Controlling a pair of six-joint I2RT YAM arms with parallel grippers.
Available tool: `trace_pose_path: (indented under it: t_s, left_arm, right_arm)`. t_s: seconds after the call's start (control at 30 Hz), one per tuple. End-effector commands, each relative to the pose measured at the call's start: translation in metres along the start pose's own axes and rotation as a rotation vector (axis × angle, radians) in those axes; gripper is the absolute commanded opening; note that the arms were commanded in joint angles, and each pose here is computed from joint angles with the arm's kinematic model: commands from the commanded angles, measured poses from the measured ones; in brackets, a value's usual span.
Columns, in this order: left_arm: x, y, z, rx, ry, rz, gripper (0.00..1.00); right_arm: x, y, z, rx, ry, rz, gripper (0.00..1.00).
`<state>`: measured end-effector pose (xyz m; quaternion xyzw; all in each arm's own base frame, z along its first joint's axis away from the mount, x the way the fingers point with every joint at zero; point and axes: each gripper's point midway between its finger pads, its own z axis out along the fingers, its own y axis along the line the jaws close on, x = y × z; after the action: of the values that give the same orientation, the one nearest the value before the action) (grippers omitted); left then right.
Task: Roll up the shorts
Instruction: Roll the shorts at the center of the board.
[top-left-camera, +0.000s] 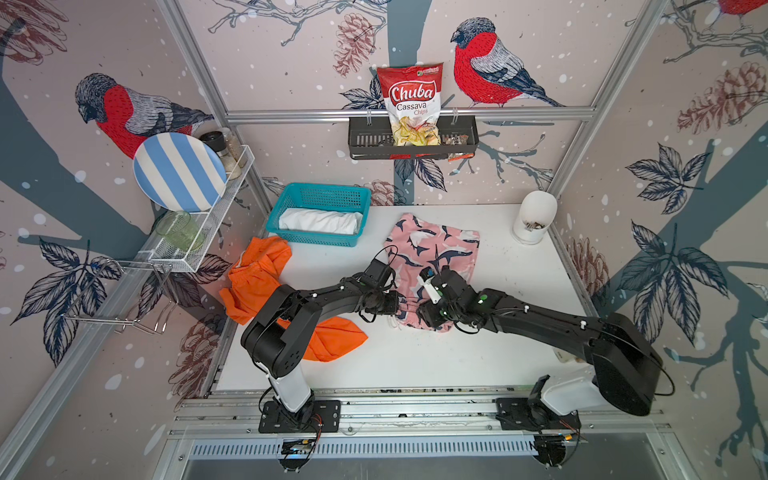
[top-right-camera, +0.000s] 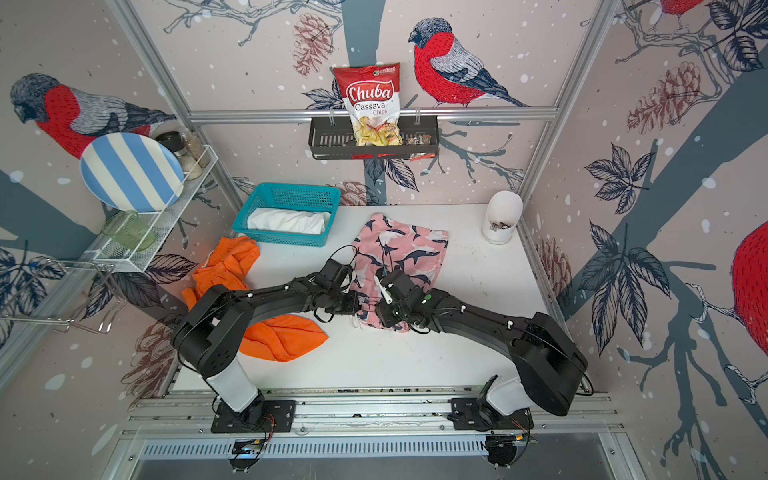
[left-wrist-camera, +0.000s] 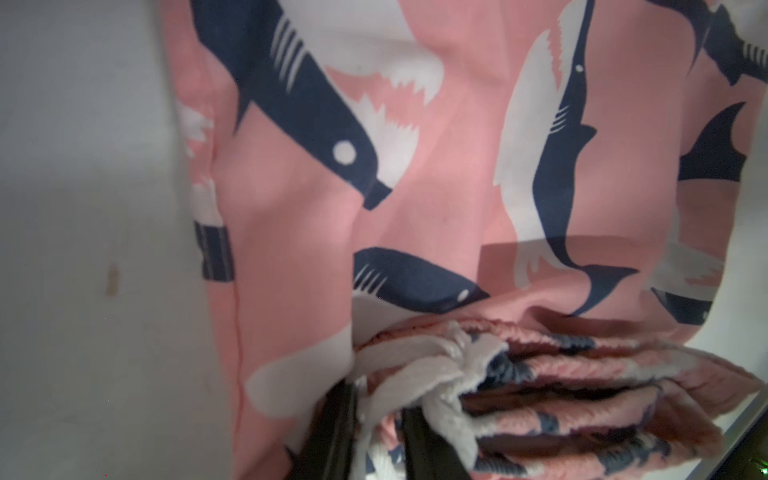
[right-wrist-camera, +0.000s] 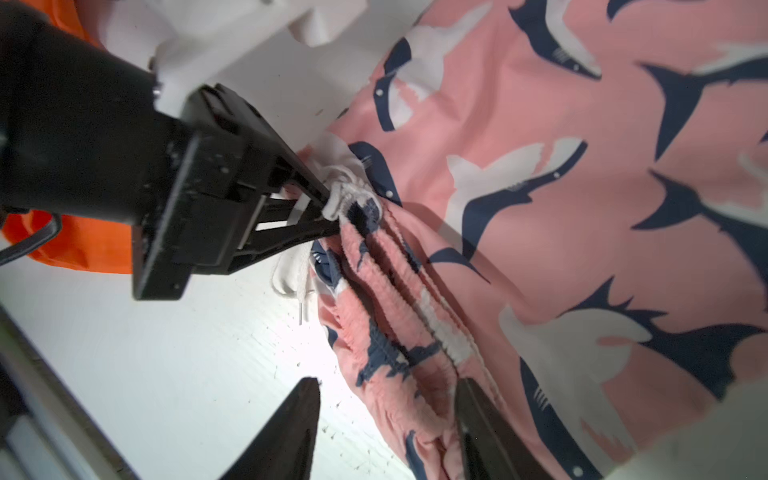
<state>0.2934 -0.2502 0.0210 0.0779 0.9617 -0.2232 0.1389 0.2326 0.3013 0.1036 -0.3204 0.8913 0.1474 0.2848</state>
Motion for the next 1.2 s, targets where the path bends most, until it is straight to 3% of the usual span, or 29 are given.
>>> trace_pose_path:
  t_s: [0.0,0.2,0.33,0.4,0.57,0.63,0.8,1.0,1.17]
  left_arm:
    - [0.023,0.018,0.005,-0.056,0.082,-0.014,0.25]
    - [0.023,0.017,0.002,-0.046,0.082,-0.016,0.25]
    - [0.021,0.015,-0.002,-0.036,0.072,-0.009,0.28]
    - [0.020,0.015,-0.004,-0.035,0.066,-0.010,0.29]
    - [0.010,0.013,-0.017,-0.044,0.016,-0.014,0.37]
    - [0.003,0.012,-0.029,-0.053,-0.028,-0.026,0.46]
    - [-0.006,0.009,-0.065,-0.058,-0.142,-0.098,0.67]
    - [0.014,-0.006,-0.083,0.065,-0.182,-0.197,0.74]
    - [0.033,-0.021,-0.075,0.151,-0.165,-0.238,0.80]
  right_arm:
    - [0.003,-0.009,-0.001,0.189,0.018,-0.205,0.64]
    - [0.026,-0.007,0.037,0.188,0.129,-0.296,0.80]
    - [0.035,-0.029,0.054,0.221,0.174,-0.258,0.81]
    - [0.037,-0.035,0.059,0.197,0.188,-0.220,0.73]
    - [0.034,-0.021,0.055,0.013,0.171,-0.113,0.17]
    - [0.035,-0.015,0.053,-0.066,0.171,-0.050,0.03]
    - [0.047,-0.001,0.051,-0.255,0.200,0.165,0.00]
    - [0.042,0.023,0.049,-0.488,0.161,0.557,0.00]
    - [0.019,0.035,0.044,-0.608,0.074,0.747,0.00]
